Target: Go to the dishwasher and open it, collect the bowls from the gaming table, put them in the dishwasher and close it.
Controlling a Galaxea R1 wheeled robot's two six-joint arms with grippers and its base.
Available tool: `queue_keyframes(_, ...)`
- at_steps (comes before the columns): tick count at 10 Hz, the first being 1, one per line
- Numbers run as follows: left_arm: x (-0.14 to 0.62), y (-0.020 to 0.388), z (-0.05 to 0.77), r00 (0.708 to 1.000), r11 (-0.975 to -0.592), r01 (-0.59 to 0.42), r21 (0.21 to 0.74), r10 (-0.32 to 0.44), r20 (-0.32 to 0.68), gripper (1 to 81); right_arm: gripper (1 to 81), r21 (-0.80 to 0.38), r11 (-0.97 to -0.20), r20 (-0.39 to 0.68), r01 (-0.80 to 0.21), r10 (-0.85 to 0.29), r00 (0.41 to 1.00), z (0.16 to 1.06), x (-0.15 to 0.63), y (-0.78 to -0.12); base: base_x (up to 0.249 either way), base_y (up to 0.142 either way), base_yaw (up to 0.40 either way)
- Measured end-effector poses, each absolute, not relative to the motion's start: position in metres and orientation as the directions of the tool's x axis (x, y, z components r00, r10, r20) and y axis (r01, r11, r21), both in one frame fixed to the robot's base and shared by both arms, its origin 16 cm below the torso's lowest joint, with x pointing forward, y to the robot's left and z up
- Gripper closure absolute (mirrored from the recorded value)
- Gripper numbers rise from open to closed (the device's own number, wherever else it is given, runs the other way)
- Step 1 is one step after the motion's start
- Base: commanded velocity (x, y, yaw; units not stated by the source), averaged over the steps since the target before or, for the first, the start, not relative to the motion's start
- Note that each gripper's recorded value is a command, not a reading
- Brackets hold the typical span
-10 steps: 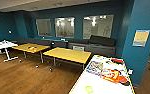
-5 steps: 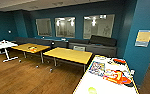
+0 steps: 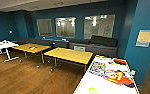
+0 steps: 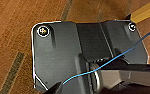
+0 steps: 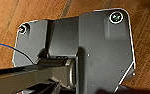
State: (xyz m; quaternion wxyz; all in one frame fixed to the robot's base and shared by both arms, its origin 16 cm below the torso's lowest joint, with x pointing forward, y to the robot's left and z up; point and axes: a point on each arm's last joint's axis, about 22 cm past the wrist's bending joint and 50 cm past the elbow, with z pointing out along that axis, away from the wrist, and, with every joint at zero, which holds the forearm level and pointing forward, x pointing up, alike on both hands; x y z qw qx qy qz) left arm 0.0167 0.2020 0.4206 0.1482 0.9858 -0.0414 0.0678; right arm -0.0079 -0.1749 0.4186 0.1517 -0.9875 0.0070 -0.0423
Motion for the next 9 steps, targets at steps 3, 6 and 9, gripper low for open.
queue_keyframes(3, 0.0164, 0.2022, 0.4206, 0.987, -0.953, -0.102, 0.285, -0.062, 0.146, 1.0, 1.0, -0.301, -0.954, 0.082, -0.001, -0.027, 0.996, 0.4186, -0.0083, -0.1745, 0.0, 0.0, 0.0)
queue_keyframes(6, 0.0172, 0.2052, 0.4206, 0.987, -0.954, -0.102, 0.283, -0.062, 0.147, 1.0, 1.0, -0.301, -0.954, 0.082, -0.001, -0.027, 0.996, 0.4186, -0.0082, -0.1745, 0.0, 0.0, -0.07)
queue_keyframes(9, 0.0196, 0.211, 0.4206, 0.987, -0.955, -0.103, 0.277, -0.062, 0.15, 1.0, 1.0, -0.301, -0.954, 0.082, -0.001, -0.027, 0.996, 0.4186, -0.0082, -0.1745, 0.0, 0.0, -0.372)
